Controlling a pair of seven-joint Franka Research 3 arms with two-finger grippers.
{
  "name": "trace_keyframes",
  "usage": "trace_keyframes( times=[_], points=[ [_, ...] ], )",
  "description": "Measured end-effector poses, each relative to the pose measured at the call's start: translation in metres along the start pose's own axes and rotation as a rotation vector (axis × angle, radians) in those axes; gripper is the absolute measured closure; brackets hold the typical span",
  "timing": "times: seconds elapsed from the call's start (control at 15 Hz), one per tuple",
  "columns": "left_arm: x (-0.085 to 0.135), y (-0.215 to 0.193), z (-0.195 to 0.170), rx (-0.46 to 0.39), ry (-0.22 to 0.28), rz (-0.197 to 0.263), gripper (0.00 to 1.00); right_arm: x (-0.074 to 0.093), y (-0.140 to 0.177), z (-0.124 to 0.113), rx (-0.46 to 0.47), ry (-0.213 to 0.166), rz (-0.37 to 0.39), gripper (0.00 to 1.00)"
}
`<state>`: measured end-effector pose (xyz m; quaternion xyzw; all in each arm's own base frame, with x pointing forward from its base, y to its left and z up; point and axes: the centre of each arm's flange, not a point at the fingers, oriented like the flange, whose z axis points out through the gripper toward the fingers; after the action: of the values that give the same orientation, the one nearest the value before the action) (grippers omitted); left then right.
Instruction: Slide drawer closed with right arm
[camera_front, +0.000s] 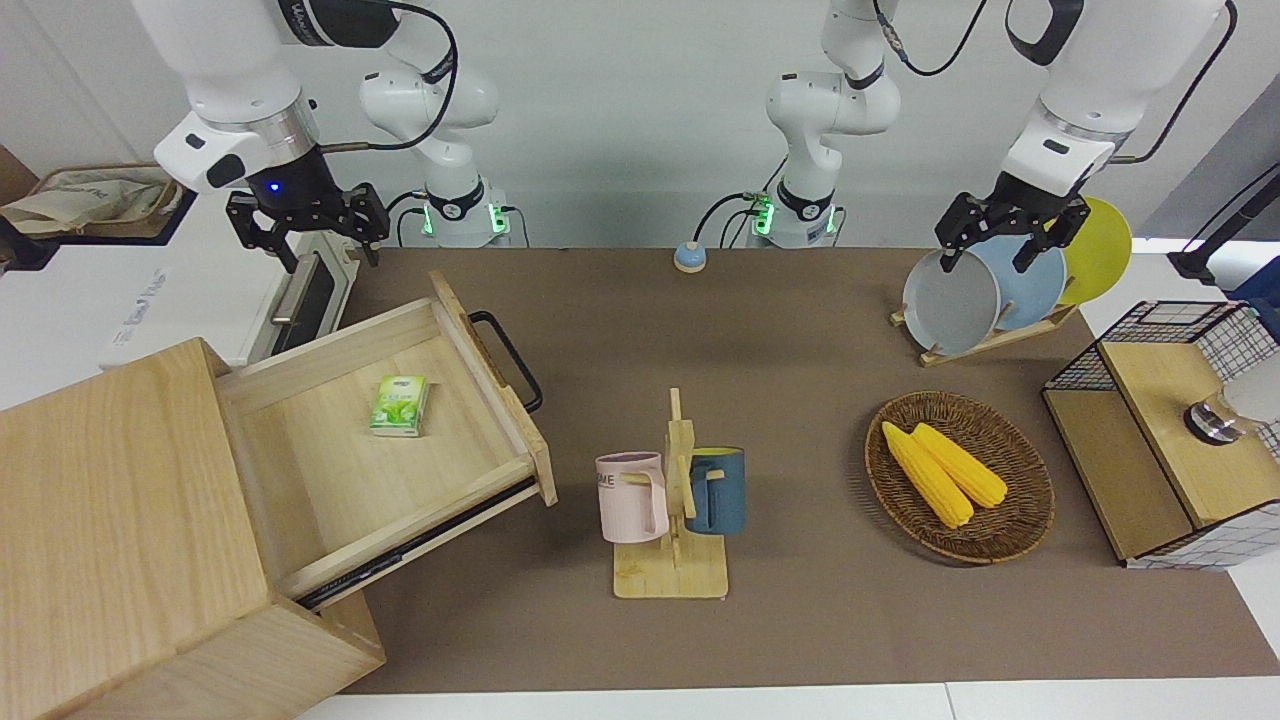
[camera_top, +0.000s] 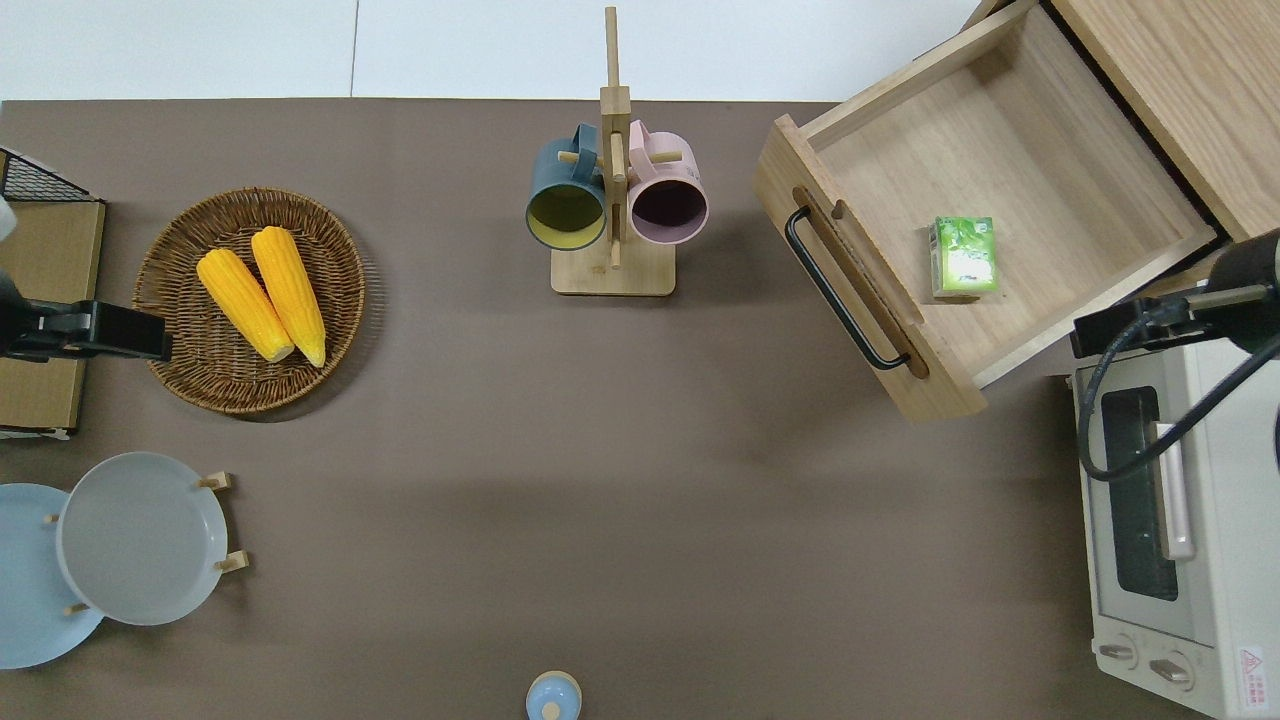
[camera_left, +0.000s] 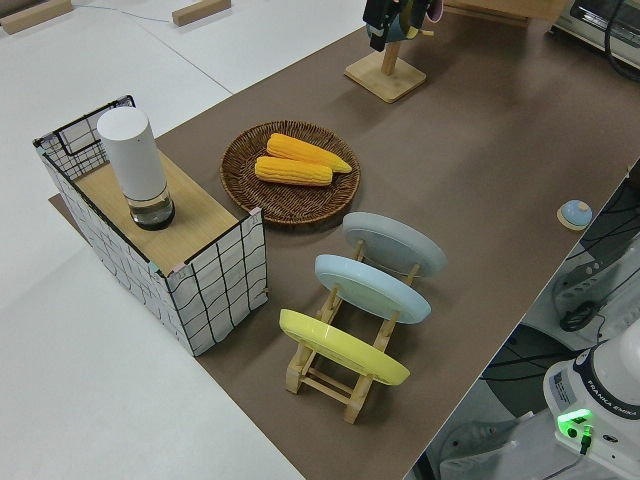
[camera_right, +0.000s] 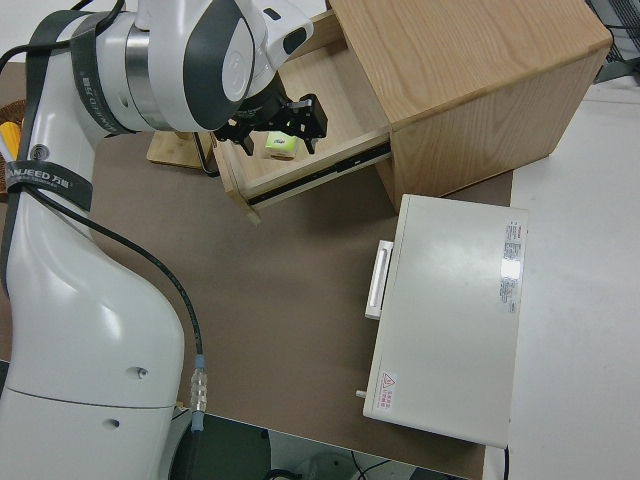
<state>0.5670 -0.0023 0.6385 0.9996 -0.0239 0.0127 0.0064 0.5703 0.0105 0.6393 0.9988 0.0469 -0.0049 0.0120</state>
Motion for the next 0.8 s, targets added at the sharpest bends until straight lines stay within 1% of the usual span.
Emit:
trace_keyframes(
  times=[0.6,0.8],
  points=[
    [0.0000,0.0000,0.0000,0.000,0.000,0.000,0.00,-0.0007,0.0033,0.0002,0.000,-0.003,0.003,0.01],
    [0.0000,0.0000,0.0000,0.000,0.000,0.000,0.00,-0.0018,0.0010,0.0011,0.001,-0.015,-0.001,0.02]
  ],
)
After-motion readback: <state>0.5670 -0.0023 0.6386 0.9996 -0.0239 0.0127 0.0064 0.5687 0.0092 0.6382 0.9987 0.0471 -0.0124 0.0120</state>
